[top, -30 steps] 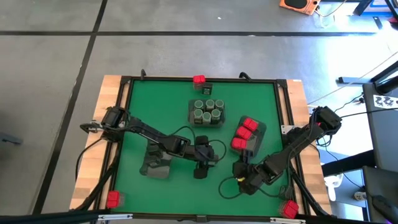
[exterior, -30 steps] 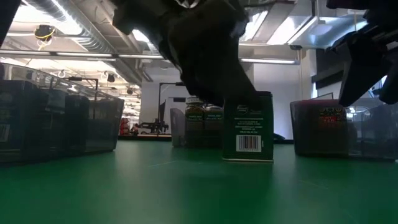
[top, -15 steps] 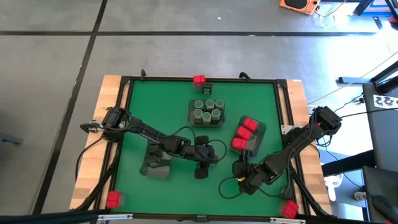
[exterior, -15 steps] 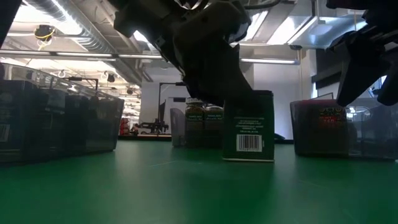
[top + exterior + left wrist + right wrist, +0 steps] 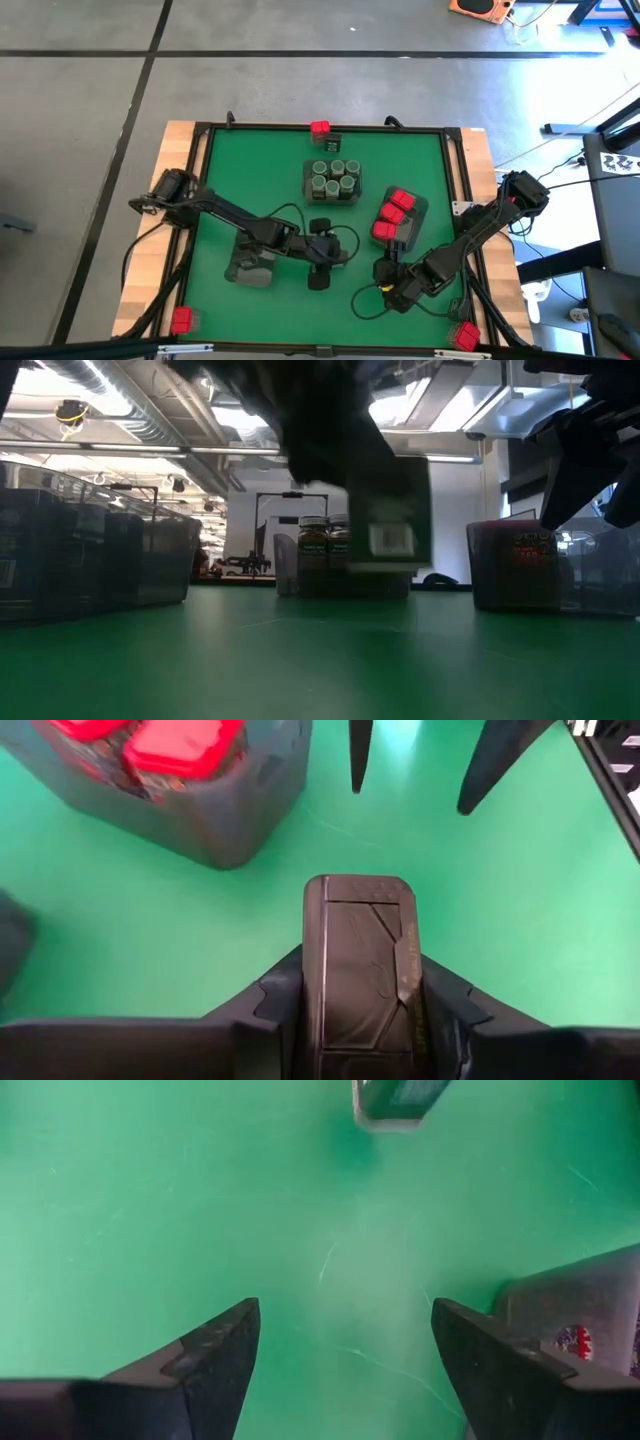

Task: Sort spices by type
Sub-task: Put the black seasoning can into the left black bin

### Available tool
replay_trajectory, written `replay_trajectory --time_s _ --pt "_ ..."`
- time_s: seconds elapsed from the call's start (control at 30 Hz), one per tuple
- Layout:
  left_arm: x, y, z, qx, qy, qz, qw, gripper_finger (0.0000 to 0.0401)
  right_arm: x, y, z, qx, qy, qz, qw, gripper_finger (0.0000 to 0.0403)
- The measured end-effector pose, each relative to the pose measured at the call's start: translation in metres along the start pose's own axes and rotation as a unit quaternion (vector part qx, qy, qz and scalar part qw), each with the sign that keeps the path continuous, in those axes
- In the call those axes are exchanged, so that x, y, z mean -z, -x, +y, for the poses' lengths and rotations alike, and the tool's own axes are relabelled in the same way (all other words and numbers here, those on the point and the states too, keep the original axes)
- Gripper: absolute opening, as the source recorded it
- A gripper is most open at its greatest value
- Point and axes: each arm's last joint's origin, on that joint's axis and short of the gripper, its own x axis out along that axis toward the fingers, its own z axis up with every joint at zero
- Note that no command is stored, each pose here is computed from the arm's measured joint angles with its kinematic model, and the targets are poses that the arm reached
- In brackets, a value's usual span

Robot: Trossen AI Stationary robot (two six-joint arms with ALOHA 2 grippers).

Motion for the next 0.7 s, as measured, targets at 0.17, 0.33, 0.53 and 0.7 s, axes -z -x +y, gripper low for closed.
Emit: replay_trajectory --time_s 0.17,0.33,0.53,0.7 --pt "-0.009 0.031 -0.006 -0.023 -0.007 -0.002 1.000 0.0120 0.000 0.000 0.000 -0.001 -0.001 -0.002 1.000 0.0294" --pt "-0.015 0.061 -0.010 -0.036 -0.008 -0.002 0.999 0.0125 -0.001 0.000 0.000 0.002 -0.001 -0.004 1.000 0.0294" --pt "-0.019 0.096 -0.013 -0.043 -0.012 0.003 0.999 0.0121 -0.001 0.000 0.000 0.002 -0.001 -0.005 1.000 0.0294" --pt "-0.016 0.124 -0.014 -0.061 -0.021 0.021 0.998 0.0122 -0.001 0.000 0.000 0.002 -0.001 -0.005 1.000 0.0294"
